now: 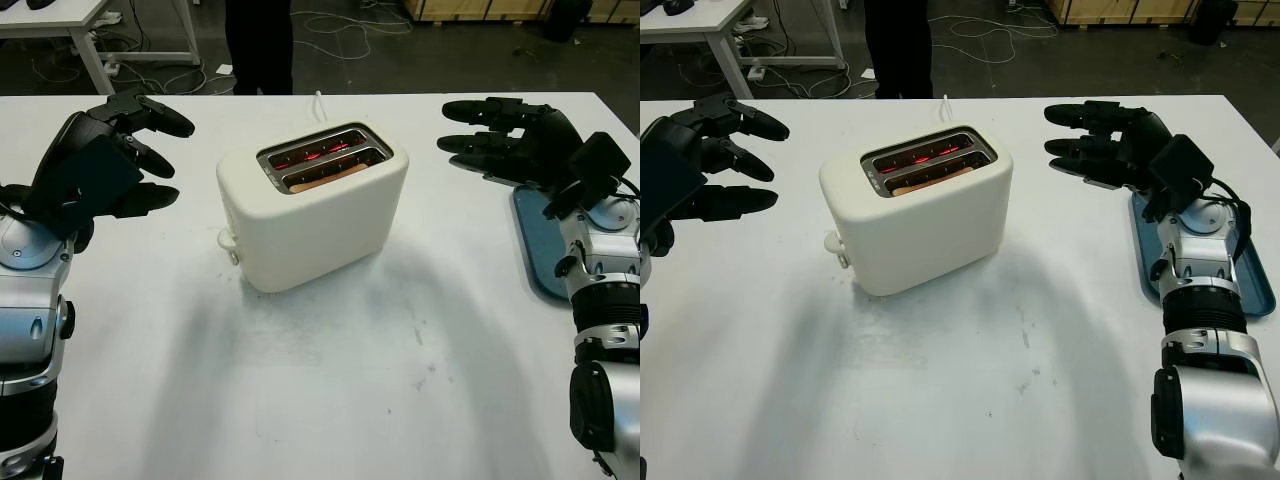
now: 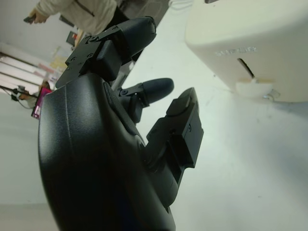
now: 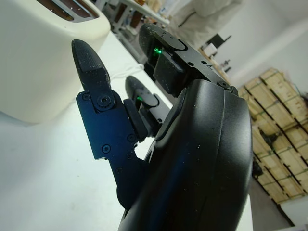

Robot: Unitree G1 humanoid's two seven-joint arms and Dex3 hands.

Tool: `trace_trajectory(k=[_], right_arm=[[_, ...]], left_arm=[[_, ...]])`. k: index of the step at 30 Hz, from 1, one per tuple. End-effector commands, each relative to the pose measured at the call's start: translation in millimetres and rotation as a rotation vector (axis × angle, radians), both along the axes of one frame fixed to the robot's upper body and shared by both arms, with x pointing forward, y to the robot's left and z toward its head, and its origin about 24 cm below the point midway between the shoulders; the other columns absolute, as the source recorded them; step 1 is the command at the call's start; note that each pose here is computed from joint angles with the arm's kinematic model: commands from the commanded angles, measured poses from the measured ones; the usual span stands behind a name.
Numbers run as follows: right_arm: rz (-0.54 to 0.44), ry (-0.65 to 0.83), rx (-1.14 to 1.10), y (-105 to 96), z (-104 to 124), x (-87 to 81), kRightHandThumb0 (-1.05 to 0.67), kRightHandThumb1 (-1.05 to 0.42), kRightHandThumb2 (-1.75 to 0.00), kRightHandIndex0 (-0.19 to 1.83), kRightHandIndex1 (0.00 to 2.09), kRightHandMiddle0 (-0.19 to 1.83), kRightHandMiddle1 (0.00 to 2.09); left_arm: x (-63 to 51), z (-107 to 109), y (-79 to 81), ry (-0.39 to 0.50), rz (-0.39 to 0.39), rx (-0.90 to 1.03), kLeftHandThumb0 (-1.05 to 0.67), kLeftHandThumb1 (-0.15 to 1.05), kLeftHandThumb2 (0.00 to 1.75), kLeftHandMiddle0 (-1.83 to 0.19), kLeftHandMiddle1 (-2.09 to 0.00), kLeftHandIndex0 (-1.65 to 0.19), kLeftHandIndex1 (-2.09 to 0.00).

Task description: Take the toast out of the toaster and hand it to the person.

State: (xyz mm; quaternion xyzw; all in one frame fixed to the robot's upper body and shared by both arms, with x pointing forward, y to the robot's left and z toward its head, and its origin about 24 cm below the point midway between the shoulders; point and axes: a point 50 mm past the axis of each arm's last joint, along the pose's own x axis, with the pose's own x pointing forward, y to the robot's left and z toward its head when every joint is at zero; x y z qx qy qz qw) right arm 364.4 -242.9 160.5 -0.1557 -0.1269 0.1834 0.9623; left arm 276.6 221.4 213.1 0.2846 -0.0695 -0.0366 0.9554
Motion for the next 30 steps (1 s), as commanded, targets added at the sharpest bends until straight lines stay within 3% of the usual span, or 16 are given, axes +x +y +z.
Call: trace_trajectory(k=[1, 30], right_arm=[[-0.001, 0.005, 0.009, 0.4, -3.5, -0.7, -0.47, -0.77, 0.0, 0.89, 0.01, 0.81, 0.0], [-0.005, 0.008, 0.004, -0.1, -3.9, -1.4, -0.48, -0.77, 0.0, 0.88, 0.01, 0.8, 0.0]], left_arm=[[-0.9, 4.7, 0.1, -0.018, -0.012, 0.011, 0.46, 0.92, 0.19, -0.39, -1.41, -0.33, -1.1], [-1.3, 3.8, 0.4, -0.014, -0.011, 0.008, 0.45, 0.92, 0.19, -0.38, -1.39, -0.34, -1.08]])
